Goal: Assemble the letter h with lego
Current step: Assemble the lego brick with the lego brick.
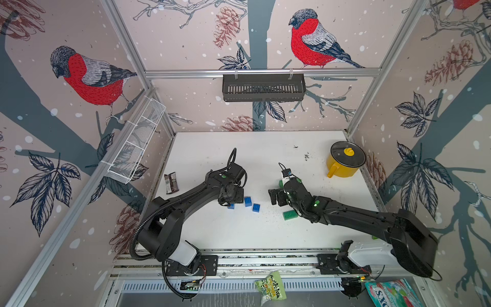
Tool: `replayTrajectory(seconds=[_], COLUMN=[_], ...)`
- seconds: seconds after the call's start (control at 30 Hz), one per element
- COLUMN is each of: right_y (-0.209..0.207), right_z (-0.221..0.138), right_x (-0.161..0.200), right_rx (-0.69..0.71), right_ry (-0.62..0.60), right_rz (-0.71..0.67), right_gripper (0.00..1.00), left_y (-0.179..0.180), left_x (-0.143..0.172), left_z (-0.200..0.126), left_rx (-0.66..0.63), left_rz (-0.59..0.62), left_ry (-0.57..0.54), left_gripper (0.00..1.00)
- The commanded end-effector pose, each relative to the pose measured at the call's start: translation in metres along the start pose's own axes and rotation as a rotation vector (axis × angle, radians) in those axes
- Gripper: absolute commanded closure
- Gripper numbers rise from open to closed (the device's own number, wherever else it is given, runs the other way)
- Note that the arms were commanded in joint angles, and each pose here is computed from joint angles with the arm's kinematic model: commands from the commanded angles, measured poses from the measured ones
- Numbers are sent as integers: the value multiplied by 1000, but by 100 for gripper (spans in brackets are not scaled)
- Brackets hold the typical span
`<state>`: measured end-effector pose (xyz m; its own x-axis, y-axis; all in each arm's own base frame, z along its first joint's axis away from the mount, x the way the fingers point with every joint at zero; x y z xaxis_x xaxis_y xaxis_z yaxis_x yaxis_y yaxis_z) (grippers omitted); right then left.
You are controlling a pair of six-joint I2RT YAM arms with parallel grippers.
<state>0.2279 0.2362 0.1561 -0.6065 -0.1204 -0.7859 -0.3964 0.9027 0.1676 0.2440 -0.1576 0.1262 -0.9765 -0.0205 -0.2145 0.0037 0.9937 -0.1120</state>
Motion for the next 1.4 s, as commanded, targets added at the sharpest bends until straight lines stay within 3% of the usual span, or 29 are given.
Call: replayTrajectory(seconds=[0.0,1.37], right_y=[2,1], right_z=[-2,-4], right_x=[-7,-8], right_rx=[-2,4], right_ry=[-29,-38], right_rz=[2,6], right_gripper=[0,0], left_y=[1,0], left_x=[-2,17], left_z=[-6,7], left_rx=[-21,-21], left_rz=[-1,24], left_ry=[6,55], left_gripper=[36,36])
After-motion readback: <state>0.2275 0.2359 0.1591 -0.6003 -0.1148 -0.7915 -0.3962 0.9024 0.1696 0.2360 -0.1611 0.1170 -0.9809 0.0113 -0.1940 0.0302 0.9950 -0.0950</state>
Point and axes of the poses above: each gripper's point midway between its finger pads, its own z axis out along the fingers, its own y axis along the line the jaws close on, x = y × z, the point moved 6 cm from there along -z, back along the fingers, and after that the axes turned 1 degree about -z, right-handed, at the moved point
